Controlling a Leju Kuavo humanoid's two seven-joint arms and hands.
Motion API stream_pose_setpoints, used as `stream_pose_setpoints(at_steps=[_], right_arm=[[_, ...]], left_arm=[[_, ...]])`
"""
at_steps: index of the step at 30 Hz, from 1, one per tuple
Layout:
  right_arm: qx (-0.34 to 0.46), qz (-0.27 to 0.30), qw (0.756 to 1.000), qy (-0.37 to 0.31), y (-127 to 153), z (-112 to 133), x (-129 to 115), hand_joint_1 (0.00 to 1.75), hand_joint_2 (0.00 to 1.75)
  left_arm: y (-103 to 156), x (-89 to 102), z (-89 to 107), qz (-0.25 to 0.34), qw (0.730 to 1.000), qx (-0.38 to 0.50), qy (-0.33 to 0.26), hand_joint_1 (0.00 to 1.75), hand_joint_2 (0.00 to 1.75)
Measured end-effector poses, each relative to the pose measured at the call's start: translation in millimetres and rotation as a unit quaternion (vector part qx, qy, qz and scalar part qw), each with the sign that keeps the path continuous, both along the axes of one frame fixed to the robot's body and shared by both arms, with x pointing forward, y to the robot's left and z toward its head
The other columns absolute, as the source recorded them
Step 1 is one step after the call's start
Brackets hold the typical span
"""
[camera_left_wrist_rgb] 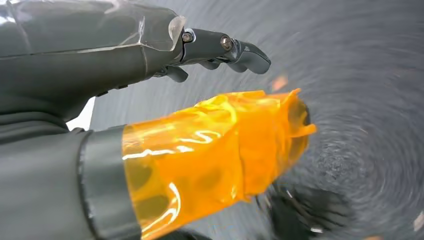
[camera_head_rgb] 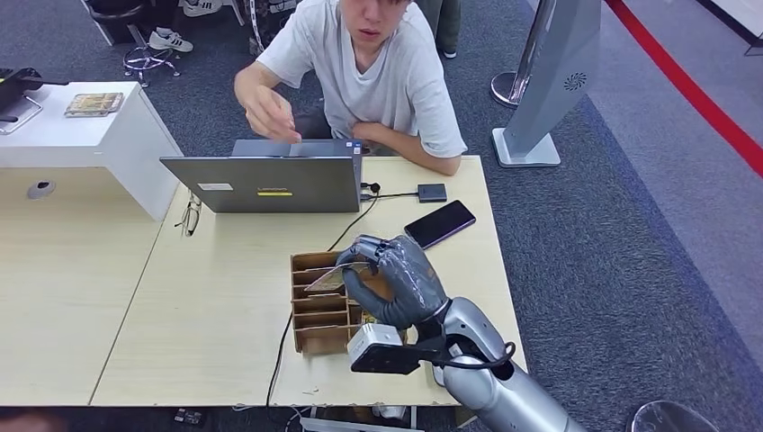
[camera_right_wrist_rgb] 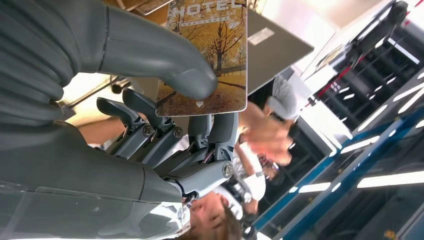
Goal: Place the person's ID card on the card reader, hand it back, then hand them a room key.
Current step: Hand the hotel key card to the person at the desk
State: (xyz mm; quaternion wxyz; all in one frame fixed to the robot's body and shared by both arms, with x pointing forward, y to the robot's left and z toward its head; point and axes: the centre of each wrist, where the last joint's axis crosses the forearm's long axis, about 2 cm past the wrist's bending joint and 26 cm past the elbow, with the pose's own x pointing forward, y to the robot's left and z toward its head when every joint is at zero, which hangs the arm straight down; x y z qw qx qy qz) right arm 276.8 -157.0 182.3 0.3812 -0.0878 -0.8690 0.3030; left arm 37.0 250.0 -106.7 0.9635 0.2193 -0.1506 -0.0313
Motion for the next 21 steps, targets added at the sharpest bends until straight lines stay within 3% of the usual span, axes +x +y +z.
stream_pose_setpoints(at_steps=[3, 8, 21], right_arm=[[-0.006, -0.008, 1.0, -0.003, -4.9, -1.8, -4.9, 1.75, 1.75], [-0.017, -0.015, 1.0, -0.008, -8.3, -1.2, -6.3, 1.75, 1.75], [-0.018, -0.016, 1.0, -0.021, 3.1, 9.1, 0.5, 1.75, 1.75]], left_arm=[[1.8, 2.1, 0.1, -0.111, 0.994, 0.016, -0.002, 0.0, 0.0], [6.0, 4.3, -0.2, -0.181, 0.983, 0.031, 0.003, 0.0, 0.0], [18.6, 21.0, 1.3, -0.147, 0.987, 0.061, -0.01, 0.0, 0.0]])
